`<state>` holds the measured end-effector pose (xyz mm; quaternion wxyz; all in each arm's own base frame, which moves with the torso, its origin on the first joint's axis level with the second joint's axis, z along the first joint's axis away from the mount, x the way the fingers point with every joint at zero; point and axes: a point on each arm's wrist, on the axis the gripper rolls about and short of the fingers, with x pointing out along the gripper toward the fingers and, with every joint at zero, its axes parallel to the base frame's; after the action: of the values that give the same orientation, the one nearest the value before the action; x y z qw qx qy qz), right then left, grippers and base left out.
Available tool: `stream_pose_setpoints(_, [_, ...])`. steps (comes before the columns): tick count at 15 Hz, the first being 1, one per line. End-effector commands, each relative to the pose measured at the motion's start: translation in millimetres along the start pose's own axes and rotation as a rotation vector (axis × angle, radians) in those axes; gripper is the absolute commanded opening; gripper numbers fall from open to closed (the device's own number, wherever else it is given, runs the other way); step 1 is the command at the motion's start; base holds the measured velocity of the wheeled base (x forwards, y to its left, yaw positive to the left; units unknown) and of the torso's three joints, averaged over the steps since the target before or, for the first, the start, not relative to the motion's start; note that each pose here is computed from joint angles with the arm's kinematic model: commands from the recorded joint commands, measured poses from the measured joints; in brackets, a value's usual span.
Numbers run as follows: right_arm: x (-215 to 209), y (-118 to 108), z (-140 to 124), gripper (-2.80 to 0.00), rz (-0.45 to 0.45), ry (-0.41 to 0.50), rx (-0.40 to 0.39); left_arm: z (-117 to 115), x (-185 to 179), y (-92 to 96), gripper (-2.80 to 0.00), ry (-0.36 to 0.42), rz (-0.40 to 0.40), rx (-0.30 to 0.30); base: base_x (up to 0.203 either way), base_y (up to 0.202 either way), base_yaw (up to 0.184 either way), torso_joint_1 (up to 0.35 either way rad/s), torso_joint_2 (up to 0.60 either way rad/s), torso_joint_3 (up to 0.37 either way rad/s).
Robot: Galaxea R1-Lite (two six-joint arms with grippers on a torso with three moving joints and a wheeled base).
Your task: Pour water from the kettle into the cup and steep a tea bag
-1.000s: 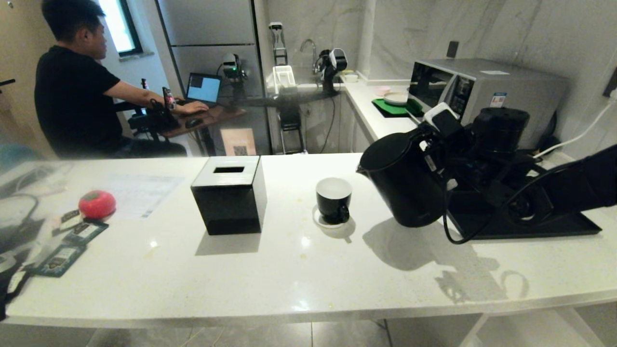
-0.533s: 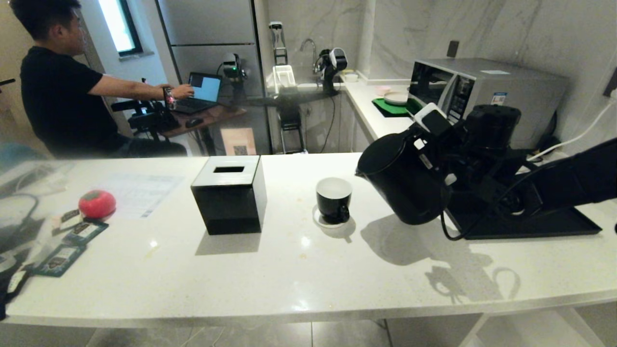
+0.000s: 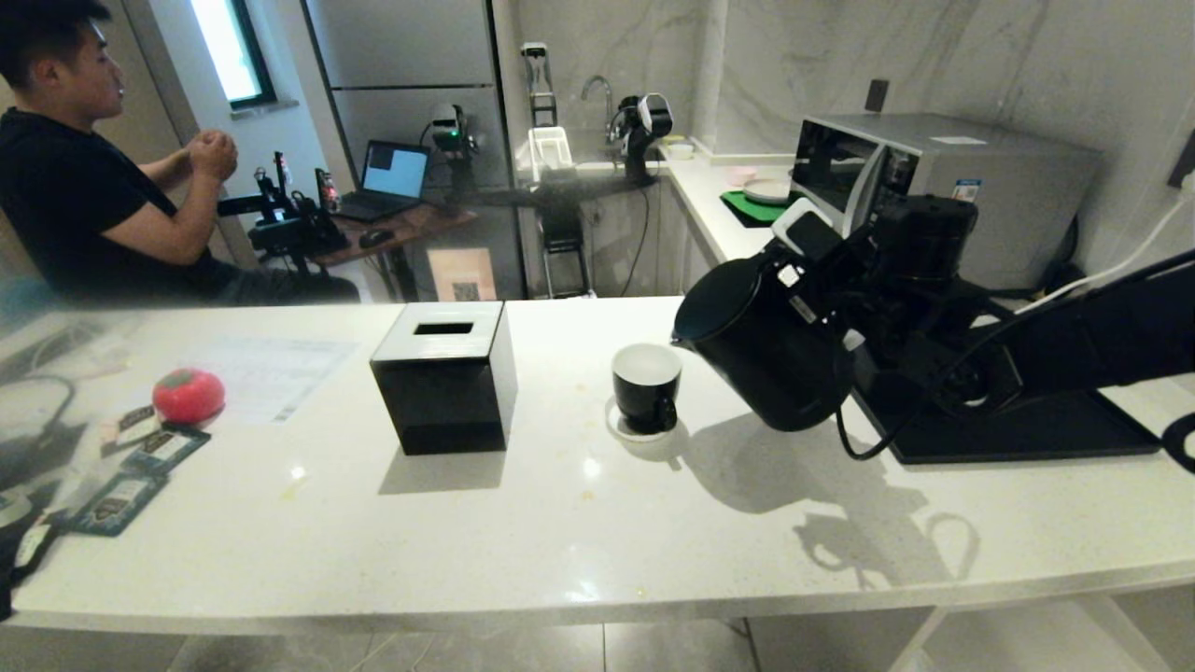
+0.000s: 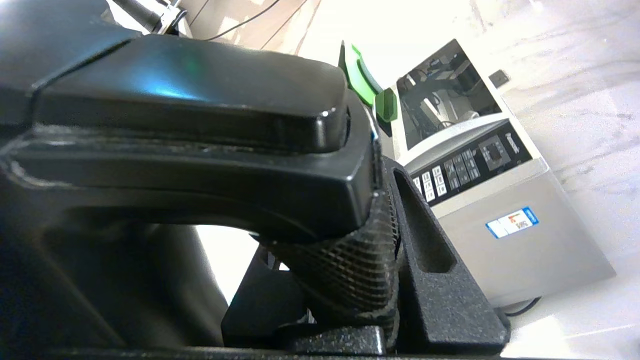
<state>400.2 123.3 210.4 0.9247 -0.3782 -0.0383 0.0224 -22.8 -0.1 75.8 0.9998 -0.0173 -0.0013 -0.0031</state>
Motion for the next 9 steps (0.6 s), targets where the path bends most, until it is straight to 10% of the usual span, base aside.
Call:
stream_pose_setpoints(1, [1.2, 1.2, 2.7, -2.80, -0.003, -0.009, -0.007, 0.0, 0.0, 0.0, -2.80, 0.000, 0.000, -0.001, 0.000, 0.000, 0.000, 0.000, 0.00, 0.000])
stream_pose_setpoints(9, [7.0, 2.6, 8.5, -2.80, -0.027, -0.020, -0.092, 0.0, 0.0, 0.0, -2.80, 0.000, 0.000, -0.001, 0.000, 0.000, 0.000, 0.000, 0.00, 0.000])
